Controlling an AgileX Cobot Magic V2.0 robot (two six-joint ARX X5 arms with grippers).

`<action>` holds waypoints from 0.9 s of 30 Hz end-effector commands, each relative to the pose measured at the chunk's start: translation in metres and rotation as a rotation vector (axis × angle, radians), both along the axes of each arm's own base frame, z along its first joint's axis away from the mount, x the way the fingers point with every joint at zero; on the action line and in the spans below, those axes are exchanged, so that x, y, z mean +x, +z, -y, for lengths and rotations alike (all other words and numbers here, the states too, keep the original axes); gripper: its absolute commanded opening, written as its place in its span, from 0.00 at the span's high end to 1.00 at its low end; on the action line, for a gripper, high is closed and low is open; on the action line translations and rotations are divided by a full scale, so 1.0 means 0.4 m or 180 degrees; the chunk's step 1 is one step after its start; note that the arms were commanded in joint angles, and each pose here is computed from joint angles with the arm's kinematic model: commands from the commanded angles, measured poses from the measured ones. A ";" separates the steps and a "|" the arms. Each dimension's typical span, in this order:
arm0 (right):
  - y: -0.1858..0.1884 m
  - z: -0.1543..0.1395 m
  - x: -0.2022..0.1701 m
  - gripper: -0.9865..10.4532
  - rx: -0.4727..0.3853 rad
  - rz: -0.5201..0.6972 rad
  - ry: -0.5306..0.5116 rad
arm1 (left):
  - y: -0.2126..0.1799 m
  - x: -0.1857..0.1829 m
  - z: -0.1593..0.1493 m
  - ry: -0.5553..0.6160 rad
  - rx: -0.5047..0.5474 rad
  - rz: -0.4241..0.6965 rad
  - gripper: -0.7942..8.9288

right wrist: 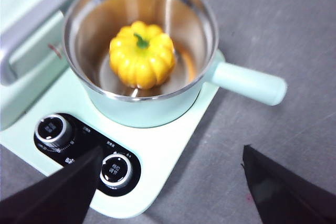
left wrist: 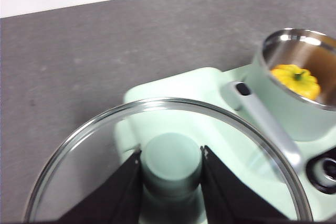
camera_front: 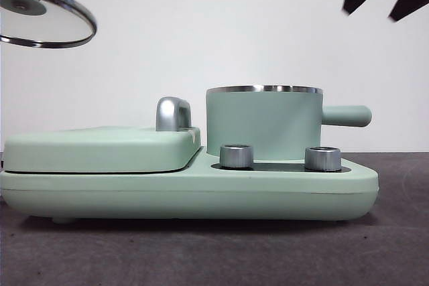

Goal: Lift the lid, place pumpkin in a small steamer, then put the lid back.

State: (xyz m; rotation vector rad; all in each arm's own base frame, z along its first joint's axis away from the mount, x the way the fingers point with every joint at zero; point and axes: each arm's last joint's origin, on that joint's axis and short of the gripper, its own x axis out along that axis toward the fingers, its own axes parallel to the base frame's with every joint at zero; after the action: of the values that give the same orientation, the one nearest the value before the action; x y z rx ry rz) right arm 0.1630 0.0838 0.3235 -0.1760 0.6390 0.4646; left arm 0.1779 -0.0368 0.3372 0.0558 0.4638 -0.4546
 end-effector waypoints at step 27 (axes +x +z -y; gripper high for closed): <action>-0.012 0.086 -0.171 0.56 0.0459 0.0167 -0.0215 | -0.004 0.082 0.291 -0.1402 -0.0483 0.0698 0.91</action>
State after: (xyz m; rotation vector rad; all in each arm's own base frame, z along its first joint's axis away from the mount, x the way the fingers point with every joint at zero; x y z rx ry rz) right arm 0.0941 0.0484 0.3172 -0.0464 0.5596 0.4378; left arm 0.2081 -0.1480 0.3284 0.0962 0.2468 -0.8976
